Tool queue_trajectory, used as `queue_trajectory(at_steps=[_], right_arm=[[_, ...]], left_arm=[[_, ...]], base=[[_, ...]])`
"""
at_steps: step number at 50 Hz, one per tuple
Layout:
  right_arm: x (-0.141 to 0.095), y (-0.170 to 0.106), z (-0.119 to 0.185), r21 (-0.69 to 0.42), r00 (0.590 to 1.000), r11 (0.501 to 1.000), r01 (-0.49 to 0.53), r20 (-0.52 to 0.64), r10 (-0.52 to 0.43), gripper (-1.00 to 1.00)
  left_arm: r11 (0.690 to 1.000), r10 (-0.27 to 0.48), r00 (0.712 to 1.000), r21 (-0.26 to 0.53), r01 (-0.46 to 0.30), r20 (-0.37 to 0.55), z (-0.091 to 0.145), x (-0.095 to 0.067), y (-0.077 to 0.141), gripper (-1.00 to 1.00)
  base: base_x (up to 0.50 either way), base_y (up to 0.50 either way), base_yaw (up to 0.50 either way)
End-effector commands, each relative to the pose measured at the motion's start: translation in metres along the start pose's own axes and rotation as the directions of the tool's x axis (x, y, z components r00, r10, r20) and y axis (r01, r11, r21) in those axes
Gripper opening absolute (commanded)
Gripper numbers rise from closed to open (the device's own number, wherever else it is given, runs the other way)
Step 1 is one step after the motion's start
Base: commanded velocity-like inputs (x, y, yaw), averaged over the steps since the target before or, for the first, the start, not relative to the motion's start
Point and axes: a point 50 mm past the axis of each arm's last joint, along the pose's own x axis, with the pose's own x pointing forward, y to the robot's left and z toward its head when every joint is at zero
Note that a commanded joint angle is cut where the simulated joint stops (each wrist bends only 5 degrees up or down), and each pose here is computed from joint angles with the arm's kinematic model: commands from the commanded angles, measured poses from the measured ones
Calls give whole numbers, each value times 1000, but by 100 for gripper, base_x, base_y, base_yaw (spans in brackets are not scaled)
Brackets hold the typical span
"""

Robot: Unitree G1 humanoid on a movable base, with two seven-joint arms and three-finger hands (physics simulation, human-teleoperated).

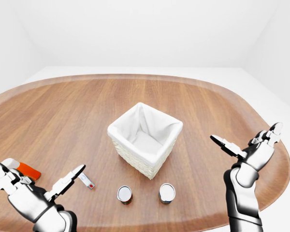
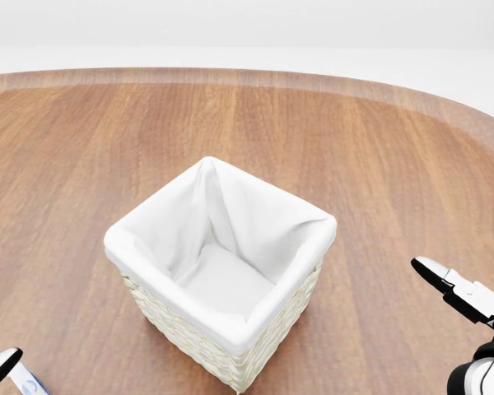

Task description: Pick up the alphabet soup and the cream cheese box, and put them in the basket.

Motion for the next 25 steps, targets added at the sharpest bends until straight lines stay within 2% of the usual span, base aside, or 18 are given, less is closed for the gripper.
queue_trajectory(at_steps=[1,3,4,5,6,7,9,11,13,16,18,20,21,22,24,25], right_arm=[[2,0,-1,-24,1000,1000,-1,6,1,100],[2,0,-1,-23,1000,1000,-1,5,2,100],[1,0,-1,-24,1000,1000,-2,5,2,100],[1,0,1,-28,1000,1000,-4,17,5,100],[0,0,1,-33,1000,999,-5,19,6,100],[1,1,-1,-43,1000,999,-6,12,6,100],[1,0,-2,-42,1000,999,-4,9,5,100],[1,0,-1,-36,1000,999,-3,12,4,100],[2,0,-2,-40,1000,999,-3,9,3,100],[2,1,-4,-51,1000,999,-7,3,7,100],[2,1,-4,-48,1000,999,-6,3,7,100],[2,1,-3,-43,1000,999,-5,7,6,100],[2,1,-2,-41,1000,999,-5,10,6,100],[2,1,-2,-40,1000,999,-5,11,6,100],[2,1,-3,-44,1000,999,-5,5,6,100],[2,1,-4,-47,1000,999,-6,2,6,100]], left_arm=[[983,86,988,148,-104,126,15,-1,10,100],[978,95,984,169,-121,152,18,-1,12,100],[972,92,982,198,-124,164,19,-1,12,100],[958,77,981,260,-122,177,16,-3,12,100],[952,75,979,278,-126,188,18,-4,12,100],[956,75,981,267,-122,181,18,-6,11,100],[940,64,980,317,-123,190,14,-3,11,100],[942,66,980,312,-123,186,14,-4,12,100],[929,66,978,346,-132,196,13,-2,14,100],[899,52,973,414,-143,224,12,-1,15,100],[859,26,971,492,-143,238,9,-1,16,100],[854,24,972,501,-142,233,7,-1,17,100],[835,8,970,532,-140,242,6,-1,16,100],[831,7,970,538,-141,243,6,-1,17,100],[833,13,970,534,-144,242,7,-2,18,100],[809,-2,964,567,-155,267,9,-2,18,100]], base=[[0,0,0],[0,0,0],[0,0,0],[0,0,0],[0,0,0],[0,0,0],[0,0,0],[0,0,0],[0,0,0],[0,0,0],[0,0,0],[0,0,0],[0,0,0],[0,0,0],[0,0,0],[0,0,0]])
